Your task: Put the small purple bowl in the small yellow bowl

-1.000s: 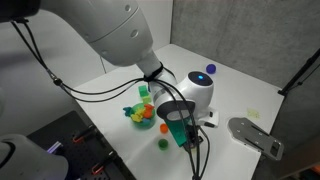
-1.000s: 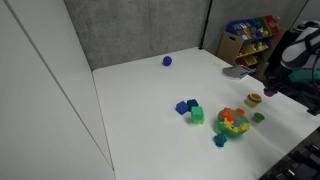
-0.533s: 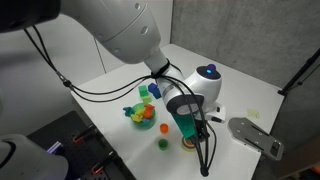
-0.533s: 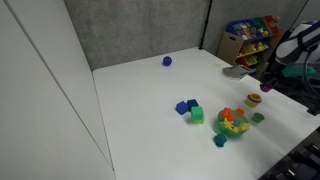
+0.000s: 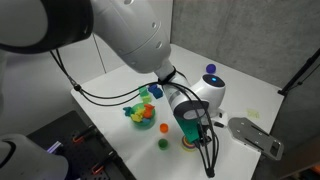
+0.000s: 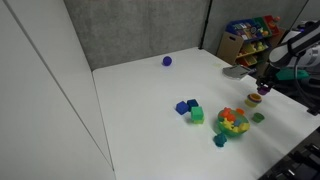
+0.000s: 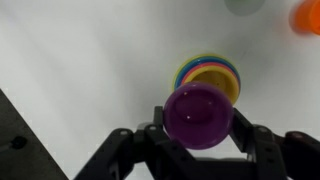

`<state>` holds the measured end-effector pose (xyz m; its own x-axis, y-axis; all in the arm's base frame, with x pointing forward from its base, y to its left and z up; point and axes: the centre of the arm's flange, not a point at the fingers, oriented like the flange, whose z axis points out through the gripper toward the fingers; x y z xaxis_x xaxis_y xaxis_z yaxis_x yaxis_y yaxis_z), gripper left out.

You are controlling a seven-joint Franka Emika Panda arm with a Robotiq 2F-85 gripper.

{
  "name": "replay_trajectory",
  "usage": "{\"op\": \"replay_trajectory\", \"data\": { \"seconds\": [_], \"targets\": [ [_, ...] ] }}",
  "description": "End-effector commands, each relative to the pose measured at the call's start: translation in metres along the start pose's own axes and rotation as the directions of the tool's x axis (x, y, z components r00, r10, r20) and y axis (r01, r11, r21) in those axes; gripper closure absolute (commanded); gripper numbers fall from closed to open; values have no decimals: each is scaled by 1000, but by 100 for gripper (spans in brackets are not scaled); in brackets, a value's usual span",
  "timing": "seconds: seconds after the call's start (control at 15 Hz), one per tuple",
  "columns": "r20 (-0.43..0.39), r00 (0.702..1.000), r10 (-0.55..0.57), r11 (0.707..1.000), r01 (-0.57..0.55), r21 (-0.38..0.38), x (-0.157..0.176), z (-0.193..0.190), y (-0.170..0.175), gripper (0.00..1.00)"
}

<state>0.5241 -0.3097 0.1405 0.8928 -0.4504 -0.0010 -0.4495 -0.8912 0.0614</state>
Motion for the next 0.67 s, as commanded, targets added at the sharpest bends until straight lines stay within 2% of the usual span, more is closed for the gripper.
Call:
{"op": "replay_trajectory", "data": {
  "seconds": [0.0,0.27,0.6],
  "targets": [
    [23,1000,13,1000,-13,4,17,14,-1,61],
    [40,999,4,1000,-4,7,18,24,-4,61],
    [39,999,-14,1000,13,6,11,21,-13,61]
  ]
}}
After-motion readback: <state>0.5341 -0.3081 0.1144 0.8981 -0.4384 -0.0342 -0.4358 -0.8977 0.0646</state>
